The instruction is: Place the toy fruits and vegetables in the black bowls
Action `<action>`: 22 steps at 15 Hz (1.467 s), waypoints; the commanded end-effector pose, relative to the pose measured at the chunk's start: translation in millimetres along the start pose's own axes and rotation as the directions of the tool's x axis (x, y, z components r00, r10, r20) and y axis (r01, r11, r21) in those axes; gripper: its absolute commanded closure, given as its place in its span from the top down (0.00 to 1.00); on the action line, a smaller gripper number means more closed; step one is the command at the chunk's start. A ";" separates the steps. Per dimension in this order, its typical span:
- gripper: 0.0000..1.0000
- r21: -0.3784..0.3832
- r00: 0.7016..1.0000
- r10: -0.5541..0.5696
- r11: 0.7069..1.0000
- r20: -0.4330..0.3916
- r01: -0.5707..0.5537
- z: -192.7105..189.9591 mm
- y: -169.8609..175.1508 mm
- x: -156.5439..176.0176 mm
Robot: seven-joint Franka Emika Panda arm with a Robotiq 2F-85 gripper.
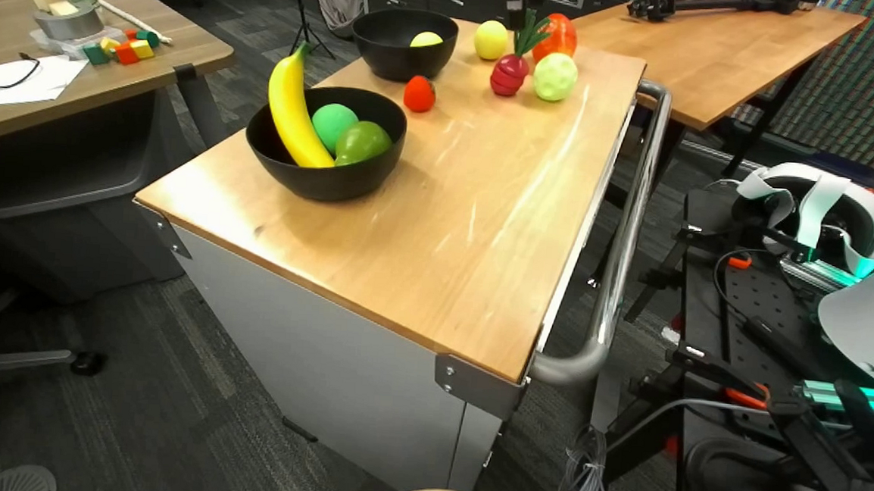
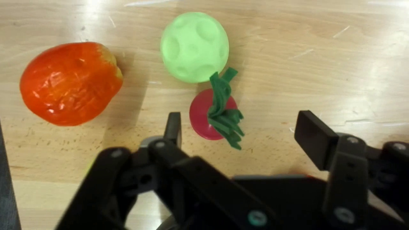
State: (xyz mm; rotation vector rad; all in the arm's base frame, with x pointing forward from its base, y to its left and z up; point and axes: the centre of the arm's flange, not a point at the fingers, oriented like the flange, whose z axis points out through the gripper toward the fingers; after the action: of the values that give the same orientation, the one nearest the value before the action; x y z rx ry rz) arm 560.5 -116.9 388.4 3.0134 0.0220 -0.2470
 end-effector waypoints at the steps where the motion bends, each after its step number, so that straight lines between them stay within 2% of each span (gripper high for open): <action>1: 0.58 -0.022 0.999 -0.013 1.000 0.030 0.014 23.3 -0.3 9.7; 6: 0.19 -0.019 0.998 -0.015 1.000 0.053 0.016 41.0 2.9 14.5; 8: 0.04 -0.016 0.999 -0.020 1.000 0.030 0.020 34.9 5.6 12.6; 9: 0.01 -0.019 1.000 -0.023 1.000 0.010 0.023 29.0 7.3 11.4; 11: 0.00 -0.035 0.998 -0.026 0.999 -0.050 0.024 11.0 13.0 10.0; 13: 0.01 -0.058 0.989 -0.017 0.998 -0.145 0.009 -14.1 20.9 8.5; 17: 0.01 -0.050 0.933 0.036 0.997 -0.357 -0.057 -77.5 36.4 11.5; 20: 0.01 -0.040 0.888 0.057 0.996 -0.456 -0.084 -85.7 41.3 39.1; 22: 0.01 -0.012 0.880 0.089 0.994 -0.466 -0.107 -71.2 39.2 63.8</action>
State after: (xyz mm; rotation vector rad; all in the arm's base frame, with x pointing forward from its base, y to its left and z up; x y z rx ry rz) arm 600.4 -144.0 471.1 2.9359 -0.0280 0.4080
